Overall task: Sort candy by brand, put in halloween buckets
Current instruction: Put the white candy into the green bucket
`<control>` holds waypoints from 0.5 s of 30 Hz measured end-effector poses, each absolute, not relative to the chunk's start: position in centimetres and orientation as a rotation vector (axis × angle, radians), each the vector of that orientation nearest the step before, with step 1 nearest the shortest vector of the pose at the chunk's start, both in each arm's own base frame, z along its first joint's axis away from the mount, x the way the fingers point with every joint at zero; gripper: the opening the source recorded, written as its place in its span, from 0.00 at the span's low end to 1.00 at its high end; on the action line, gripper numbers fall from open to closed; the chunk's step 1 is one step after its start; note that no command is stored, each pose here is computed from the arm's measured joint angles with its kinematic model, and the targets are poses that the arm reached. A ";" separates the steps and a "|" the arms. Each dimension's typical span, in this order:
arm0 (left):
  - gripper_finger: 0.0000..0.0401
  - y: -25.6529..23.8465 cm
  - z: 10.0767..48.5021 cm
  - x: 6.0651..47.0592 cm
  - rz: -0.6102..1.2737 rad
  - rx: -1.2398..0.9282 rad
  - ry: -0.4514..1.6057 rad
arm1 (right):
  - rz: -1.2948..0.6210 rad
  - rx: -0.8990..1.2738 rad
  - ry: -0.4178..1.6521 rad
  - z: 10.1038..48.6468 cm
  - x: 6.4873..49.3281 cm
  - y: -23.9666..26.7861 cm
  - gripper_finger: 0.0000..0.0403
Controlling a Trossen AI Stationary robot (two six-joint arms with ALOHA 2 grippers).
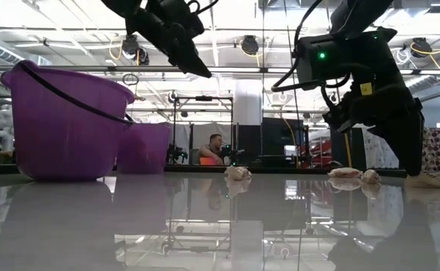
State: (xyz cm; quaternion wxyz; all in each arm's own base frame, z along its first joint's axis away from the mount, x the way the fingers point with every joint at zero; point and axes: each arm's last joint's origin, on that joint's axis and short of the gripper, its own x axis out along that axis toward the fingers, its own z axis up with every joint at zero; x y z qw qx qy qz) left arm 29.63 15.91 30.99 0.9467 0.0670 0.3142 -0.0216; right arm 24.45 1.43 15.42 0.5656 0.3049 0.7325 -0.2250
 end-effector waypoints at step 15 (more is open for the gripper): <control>0.06 16.1 31.4 29.1 0.057 0.170 0.675 | -0.444 0.684 1.538 19.6 26.9 -0.1 0.00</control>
